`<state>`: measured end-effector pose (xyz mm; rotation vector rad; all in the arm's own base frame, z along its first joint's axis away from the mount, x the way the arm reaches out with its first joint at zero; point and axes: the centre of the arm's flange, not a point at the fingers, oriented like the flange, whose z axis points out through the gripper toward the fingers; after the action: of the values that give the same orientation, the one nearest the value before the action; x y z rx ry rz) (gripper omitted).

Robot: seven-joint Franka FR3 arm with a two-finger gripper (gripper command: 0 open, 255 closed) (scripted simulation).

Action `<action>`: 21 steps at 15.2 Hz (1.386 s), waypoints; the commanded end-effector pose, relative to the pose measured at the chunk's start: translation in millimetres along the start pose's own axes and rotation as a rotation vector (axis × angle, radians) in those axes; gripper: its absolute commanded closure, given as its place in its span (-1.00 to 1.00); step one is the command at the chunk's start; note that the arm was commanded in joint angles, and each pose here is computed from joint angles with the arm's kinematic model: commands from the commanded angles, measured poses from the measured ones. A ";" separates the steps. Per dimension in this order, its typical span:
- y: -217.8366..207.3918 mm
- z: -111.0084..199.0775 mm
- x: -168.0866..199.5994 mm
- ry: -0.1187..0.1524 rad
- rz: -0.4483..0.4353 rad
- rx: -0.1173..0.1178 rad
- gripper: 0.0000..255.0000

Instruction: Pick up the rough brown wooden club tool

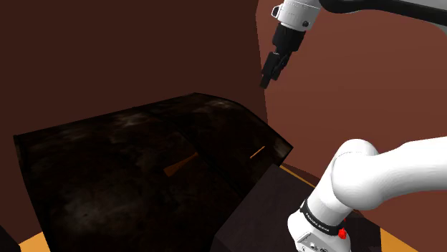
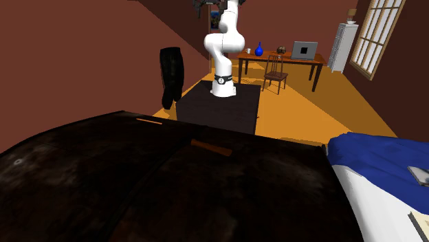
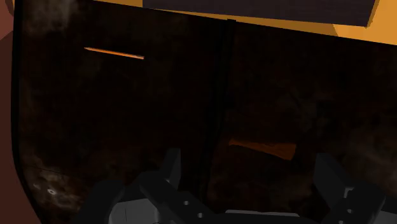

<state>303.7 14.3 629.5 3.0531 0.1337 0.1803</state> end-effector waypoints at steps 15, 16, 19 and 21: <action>-4.5 163.4 82.1 0.021 -0.466 -0.015 -1.00; -6.2 175.0 87.9 0.022 -0.499 -0.016 -1.00; -12.3 209.8 105.0 0.027 -0.599 -0.019 -1.00; -17.3 232.9 116.1 0.030 -0.666 -0.021 -1.00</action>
<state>438.9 19.8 422.2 2.8149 1.0548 0.1715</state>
